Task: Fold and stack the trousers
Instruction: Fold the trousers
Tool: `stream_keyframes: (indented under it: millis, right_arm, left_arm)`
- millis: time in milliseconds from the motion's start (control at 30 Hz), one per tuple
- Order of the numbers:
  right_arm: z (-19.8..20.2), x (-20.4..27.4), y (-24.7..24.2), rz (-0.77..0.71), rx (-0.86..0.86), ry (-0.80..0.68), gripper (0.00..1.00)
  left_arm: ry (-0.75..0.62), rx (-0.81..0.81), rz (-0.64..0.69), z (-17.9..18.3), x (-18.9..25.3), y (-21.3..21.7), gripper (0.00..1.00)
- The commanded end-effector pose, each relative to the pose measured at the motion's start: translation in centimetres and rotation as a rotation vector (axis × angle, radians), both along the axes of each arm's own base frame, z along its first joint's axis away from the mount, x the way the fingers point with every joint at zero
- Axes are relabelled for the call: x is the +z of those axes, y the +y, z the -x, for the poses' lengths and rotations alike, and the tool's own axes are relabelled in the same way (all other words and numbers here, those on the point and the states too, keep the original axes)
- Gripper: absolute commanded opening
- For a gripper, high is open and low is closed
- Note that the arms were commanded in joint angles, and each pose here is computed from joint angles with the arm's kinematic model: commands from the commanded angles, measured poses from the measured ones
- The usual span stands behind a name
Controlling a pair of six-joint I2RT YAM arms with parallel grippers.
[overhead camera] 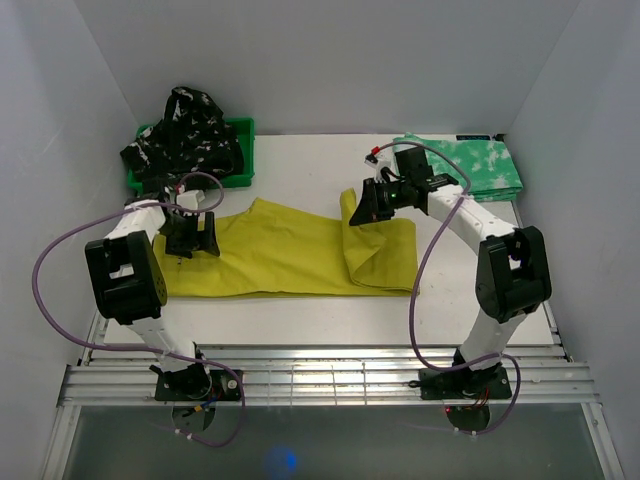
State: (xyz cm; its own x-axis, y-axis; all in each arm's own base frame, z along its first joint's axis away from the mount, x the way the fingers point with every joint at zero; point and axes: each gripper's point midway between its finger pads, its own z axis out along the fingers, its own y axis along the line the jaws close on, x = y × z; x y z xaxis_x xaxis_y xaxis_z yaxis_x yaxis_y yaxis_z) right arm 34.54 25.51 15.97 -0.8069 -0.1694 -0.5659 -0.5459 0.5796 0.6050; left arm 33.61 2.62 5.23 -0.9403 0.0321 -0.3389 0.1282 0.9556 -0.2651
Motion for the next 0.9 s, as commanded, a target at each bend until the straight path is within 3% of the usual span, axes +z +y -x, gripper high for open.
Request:
stream_keyframes:
  millis: [0, 300, 867]
  right_arm:
    - [-1.5, 1.2, 2.3, -0.046, -0.030, -0.031, 0.08]
    - [-1.0, 0.7, 6.8, -0.086, 0.012, 0.021, 0.08]
    - [0.6, -0.4, 10.0, -0.069, 0.031, 0.088, 0.08]
  left_arm:
    - [0.017, 0.019, 0.026, 1.2, -0.1, -0.5, 0.98]
    - [0.102, 0.071, -0.016, 3.6, -2.3, 0.0, 0.98]
    - [0.103, 0.081, -0.022, 4.2, -2.6, -0.1, 0.98]
